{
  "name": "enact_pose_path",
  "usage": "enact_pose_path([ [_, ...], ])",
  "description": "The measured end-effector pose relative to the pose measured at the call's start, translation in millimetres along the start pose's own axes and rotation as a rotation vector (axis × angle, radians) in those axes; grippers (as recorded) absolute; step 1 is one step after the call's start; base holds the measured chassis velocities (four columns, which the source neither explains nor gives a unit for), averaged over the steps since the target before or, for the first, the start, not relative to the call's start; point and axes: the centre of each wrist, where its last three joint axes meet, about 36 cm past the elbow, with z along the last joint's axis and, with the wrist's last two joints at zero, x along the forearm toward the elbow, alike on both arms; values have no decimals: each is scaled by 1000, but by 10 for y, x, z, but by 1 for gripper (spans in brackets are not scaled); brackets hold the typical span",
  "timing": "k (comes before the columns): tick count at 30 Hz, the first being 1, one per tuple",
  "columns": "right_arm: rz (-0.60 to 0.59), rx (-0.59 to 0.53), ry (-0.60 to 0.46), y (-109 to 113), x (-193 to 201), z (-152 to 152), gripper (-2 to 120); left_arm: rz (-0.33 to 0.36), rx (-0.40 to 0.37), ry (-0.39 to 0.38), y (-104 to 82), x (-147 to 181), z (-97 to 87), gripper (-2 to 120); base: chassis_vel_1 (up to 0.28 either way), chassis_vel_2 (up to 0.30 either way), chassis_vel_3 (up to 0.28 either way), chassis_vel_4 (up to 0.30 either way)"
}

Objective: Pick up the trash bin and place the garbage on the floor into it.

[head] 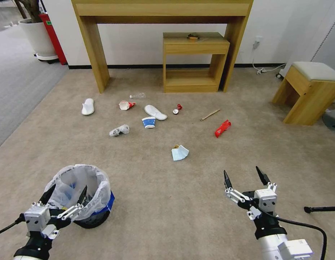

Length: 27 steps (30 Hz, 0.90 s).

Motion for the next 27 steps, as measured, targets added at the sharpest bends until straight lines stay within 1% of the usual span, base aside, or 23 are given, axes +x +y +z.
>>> enact_pose_path([
  [8,4,-3,1,6,10,17,100,-5,6,-6,3,-6,-1,100,0,0,0,0],
  [10,4,-4,4,11,7,17,100,-23,0,8,18,0,15,100,0,0,0,0],
  [14,6,-2,6,4,-3,13,100,-37,5,30,54,13,31,100,0,0,0,0],
  [21,10,-3,12,4,-10,33,100,-38,19,41,49,8,49,100,0,0,0,0],
  [27,11,-6,21,9,-5,60,100,-42,10,51,96,-3,53,100,0,0,0,0],
])
